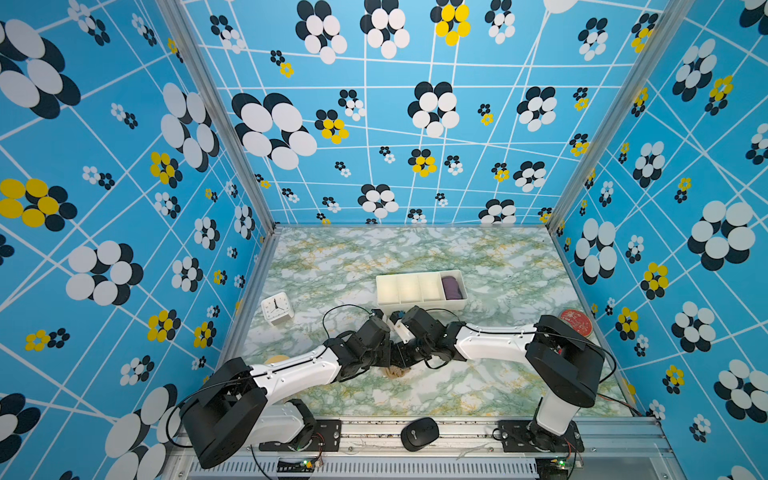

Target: Roll the socks

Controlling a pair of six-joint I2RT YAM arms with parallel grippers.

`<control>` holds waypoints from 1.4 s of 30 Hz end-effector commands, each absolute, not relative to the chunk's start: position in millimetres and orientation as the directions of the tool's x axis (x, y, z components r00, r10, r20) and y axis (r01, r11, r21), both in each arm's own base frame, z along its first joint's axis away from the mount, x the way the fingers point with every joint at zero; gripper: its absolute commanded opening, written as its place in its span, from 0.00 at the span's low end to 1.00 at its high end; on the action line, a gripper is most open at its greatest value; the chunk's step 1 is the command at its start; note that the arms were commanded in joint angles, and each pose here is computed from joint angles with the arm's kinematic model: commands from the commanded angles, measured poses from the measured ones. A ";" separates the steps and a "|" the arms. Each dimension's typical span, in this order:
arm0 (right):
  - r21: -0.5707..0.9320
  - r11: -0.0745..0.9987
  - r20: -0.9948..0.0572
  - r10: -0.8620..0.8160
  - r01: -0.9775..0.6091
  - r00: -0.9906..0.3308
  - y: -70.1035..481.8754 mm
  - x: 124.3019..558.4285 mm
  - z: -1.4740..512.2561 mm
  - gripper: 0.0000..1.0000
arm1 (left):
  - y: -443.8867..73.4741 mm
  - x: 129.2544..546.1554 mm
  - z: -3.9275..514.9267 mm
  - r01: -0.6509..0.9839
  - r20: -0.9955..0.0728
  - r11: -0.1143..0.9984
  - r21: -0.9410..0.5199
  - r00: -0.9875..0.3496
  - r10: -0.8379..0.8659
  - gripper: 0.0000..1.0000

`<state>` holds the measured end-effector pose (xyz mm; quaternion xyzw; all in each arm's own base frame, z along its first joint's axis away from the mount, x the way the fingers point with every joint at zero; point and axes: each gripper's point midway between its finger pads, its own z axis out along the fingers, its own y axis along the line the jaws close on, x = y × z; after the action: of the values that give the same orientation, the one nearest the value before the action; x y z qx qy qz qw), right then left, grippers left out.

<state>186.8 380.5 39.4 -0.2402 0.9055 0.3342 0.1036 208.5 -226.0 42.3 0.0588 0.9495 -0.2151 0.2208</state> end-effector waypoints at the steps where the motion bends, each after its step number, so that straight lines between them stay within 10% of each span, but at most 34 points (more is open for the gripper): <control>1: 0.461 0.788 -0.159 -0.379 -0.408 -0.912 335.4 170.1 -17.8 0.27 | -218.9 172.4 14.2 0.195 -0.299 0.915 -0.354 -0.950 0.087 0.00; 42: 0.646 0.700 -0.237 -0.196 -0.305 -0.952 328.6 183.5 24.8 0.25 | -226.0 165.8 8.1 0.217 -0.290 0.914 -0.342 -0.950 0.116 0.00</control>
<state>187.5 350.7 47.2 -0.1626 0.8969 0.4015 0.0894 196.1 -247.2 40.5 0.0792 0.9455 -0.2390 0.2065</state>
